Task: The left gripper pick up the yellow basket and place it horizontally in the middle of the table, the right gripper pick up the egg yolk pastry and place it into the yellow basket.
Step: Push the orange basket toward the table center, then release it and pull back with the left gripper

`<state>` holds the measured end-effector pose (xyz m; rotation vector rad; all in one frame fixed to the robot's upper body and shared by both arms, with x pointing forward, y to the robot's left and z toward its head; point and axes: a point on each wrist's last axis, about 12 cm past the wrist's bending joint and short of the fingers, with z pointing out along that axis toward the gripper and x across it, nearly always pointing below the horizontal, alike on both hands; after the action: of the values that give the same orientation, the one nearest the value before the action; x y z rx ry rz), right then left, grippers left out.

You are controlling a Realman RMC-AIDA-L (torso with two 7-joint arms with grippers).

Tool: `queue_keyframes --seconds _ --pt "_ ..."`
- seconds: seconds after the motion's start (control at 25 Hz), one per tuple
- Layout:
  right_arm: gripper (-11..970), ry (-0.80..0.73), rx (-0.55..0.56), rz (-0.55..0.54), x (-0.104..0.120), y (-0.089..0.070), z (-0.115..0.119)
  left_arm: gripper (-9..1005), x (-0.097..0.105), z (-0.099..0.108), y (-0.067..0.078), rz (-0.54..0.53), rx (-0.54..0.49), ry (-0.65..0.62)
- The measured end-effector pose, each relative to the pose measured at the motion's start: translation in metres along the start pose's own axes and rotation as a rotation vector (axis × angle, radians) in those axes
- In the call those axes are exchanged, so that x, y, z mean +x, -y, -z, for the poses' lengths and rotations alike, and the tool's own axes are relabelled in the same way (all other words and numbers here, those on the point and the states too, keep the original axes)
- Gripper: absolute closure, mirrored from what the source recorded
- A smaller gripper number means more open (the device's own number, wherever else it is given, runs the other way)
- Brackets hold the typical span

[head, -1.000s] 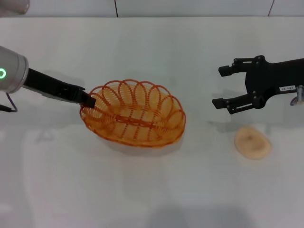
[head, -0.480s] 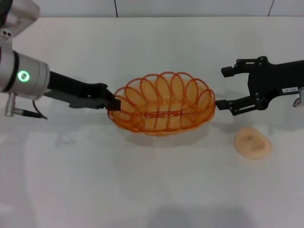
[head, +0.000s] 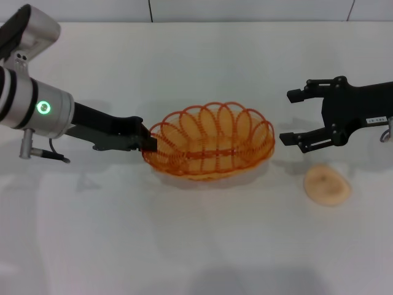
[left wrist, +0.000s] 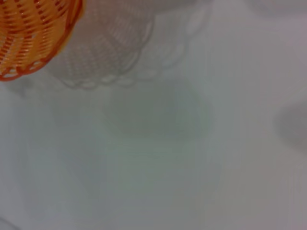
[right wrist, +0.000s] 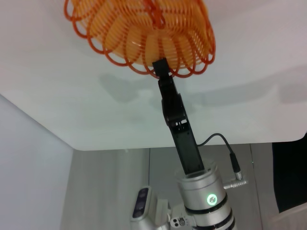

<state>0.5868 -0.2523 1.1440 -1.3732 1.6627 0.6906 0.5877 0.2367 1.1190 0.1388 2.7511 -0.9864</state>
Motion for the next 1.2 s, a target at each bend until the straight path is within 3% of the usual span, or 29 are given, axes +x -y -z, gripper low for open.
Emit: queue_keyframes --seconds 0.88,1.2 --pt "88 0.004 0.0 0.001 0.003 -0.003 0.001 912 -0.008 -0.013 0.01 -0.009 -0.053 -0.019" --pt "88 0.004 0.001 0.0 0.004 -0.003 0.001 622 -0.005 -0.014 0.012 -0.012 -0.041 -0.053"
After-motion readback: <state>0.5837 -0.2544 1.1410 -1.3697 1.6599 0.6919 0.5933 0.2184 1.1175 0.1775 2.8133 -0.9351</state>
